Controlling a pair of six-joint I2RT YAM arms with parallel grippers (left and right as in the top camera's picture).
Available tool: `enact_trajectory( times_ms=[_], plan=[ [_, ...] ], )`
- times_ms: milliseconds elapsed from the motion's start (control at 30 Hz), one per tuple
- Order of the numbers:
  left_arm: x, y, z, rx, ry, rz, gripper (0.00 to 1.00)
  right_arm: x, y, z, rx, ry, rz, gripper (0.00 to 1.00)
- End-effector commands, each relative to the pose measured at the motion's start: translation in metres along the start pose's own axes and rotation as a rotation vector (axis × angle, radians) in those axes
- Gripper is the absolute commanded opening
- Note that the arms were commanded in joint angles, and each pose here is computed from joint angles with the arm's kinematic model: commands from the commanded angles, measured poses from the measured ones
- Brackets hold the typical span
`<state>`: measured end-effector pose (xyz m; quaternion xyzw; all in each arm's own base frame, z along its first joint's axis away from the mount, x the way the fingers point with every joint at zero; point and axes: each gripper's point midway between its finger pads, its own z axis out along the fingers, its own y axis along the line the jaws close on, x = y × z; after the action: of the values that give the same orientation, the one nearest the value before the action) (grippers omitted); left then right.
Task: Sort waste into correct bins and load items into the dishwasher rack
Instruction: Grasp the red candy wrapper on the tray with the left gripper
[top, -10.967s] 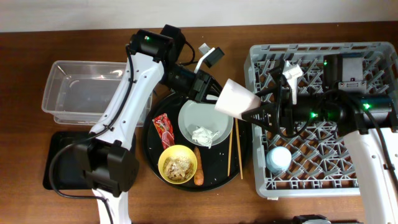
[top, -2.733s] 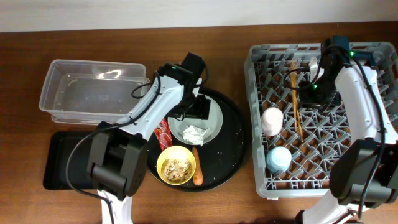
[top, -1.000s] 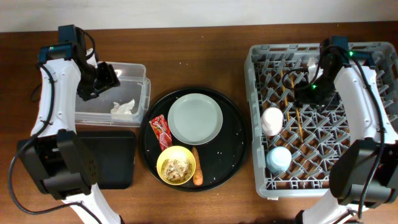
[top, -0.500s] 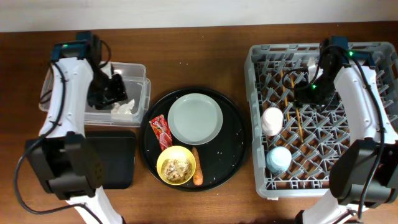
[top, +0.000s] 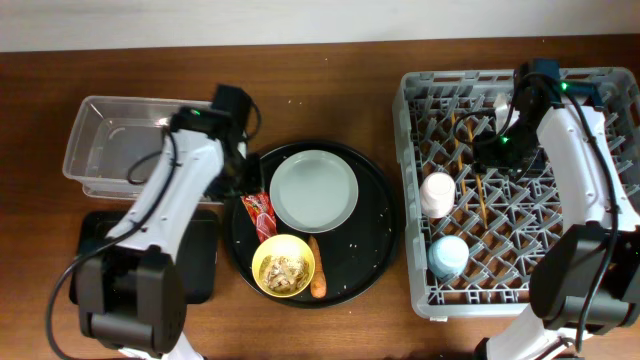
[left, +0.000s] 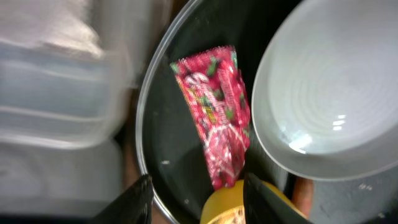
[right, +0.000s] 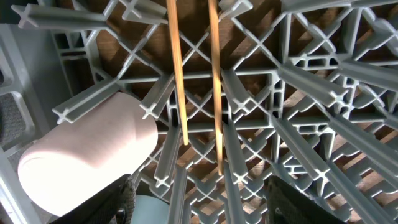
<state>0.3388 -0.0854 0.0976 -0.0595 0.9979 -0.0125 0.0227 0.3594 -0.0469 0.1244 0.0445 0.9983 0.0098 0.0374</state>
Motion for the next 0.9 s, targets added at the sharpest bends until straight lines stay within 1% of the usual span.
enact_trajectory(
  times_ms=[0, 200, 300, 333, 367, 433, 600, 767, 800, 867],
  plan=[
    [0.013, 0.0, 0.019, -0.016, 0.021, -0.049, 0.47, 0.002, 0.003, 0.0, -0.007, 0.002, 0.002, 0.67],
    [0.014, 0.0, 0.052, 0.001, -0.014, -0.104, 0.46, 0.002, 0.003, 0.0, -0.007, 0.002, 0.002, 0.67],
    [0.017, -0.002, 0.071, 0.029, -0.029, -0.104, 0.46, 0.002, 0.003, 0.0, -0.007, 0.002, 0.002, 0.67],
    [0.018, -0.003, 0.076, 0.039, -0.034, -0.104, 0.45, 0.002, 0.003, 0.0, -0.007, 0.002, 0.002, 0.67],
    [0.018, -0.005, 0.083, 0.053, -0.046, -0.103, 0.43, 0.002, 0.003, 0.0, -0.007, 0.002, 0.002, 0.67],
    [0.017, -0.006, 0.094, 0.069, -0.079, -0.118, 0.42, 0.002, 0.003, 0.0, -0.007, 0.002, 0.002, 0.67],
    [0.017, -0.019, 0.098, 0.087, -0.108, -0.082, 0.42, 0.002, 0.003, 0.0, -0.007, 0.002, 0.002, 0.67],
    [0.029, -0.031, 0.106, 0.085, -0.105, -0.032, 0.42, 0.002, 0.003, 0.0, -0.007, 0.002, 0.002, 0.67],
    [0.029, -0.032, 0.106, 0.083, -0.106, -0.029, 0.39, 0.002, 0.003, 0.0, -0.007, 0.002, 0.002, 0.67],
    [0.029, -0.032, 0.106, 0.083, -0.106, -0.03, 0.36, 0.002, 0.003, 0.0, -0.007, 0.002, 0.002, 0.67]
  ],
)
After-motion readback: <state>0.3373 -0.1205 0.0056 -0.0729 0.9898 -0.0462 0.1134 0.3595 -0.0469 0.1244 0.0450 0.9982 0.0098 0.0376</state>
